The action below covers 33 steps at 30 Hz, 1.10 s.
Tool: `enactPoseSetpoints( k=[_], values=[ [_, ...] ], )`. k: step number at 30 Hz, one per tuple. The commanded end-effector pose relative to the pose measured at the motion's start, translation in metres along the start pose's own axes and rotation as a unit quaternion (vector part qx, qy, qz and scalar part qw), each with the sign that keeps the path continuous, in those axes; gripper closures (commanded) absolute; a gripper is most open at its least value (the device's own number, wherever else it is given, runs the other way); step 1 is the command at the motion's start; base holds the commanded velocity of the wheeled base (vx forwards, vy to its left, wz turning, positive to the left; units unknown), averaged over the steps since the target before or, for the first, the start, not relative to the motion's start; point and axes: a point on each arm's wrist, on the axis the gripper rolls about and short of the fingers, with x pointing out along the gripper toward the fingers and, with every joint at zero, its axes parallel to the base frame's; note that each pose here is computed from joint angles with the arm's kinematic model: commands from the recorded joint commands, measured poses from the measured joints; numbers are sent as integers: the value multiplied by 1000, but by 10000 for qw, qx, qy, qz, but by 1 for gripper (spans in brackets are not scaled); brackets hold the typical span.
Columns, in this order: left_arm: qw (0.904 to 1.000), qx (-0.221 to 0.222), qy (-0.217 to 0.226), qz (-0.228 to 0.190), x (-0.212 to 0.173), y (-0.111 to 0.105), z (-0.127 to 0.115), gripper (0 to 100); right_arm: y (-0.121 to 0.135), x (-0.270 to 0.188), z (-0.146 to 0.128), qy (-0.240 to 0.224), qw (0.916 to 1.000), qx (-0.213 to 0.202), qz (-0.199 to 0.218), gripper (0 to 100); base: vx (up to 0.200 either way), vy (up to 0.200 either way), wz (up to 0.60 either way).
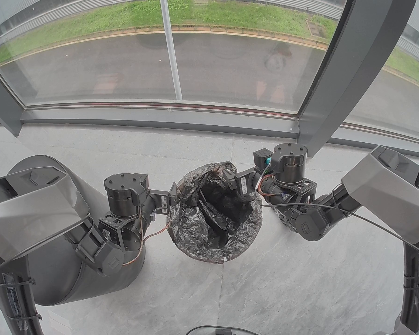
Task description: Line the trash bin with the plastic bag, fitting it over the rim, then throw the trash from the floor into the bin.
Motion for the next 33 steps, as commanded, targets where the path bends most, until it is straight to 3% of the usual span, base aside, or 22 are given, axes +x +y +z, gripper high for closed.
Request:
enactPoseSetpoints(
  k=[1,4,9,17,22,25,33],
  values=[
    [10000,16,-52,-30,5,-4,0,0,0,-14,16,-122,9999,34,21,0,0,0,0],
    [9999,78,-85,-74,10,-9,-3,0,-1,-20,25,-192,9998,47,-33,0,0,0,0],
    [9979,398,-66,-508,8,-30,-10,0,-4,-22,29,-222,9996,166,-103,0,0,0,0],
    [9961,492,-225,-701,7,-46,-4,0,-6,-23,27,-185,9993,255,-182,0,0,0,0],
    [9964,534,-164,-644,22,-51,-16,0,-6,-22,25,-163,9994,258,-180,0,0,0,0],
    [9969,523,-188,-551,32,-48,-18,0,-6,-22,23,-124,9994,259,-184,0,0,0,0],
    [9988,410,-255,-88,55,-16,-10,0,-7,-22,21,-115,9994,267,-198,0,0,0,0]
  ],
)
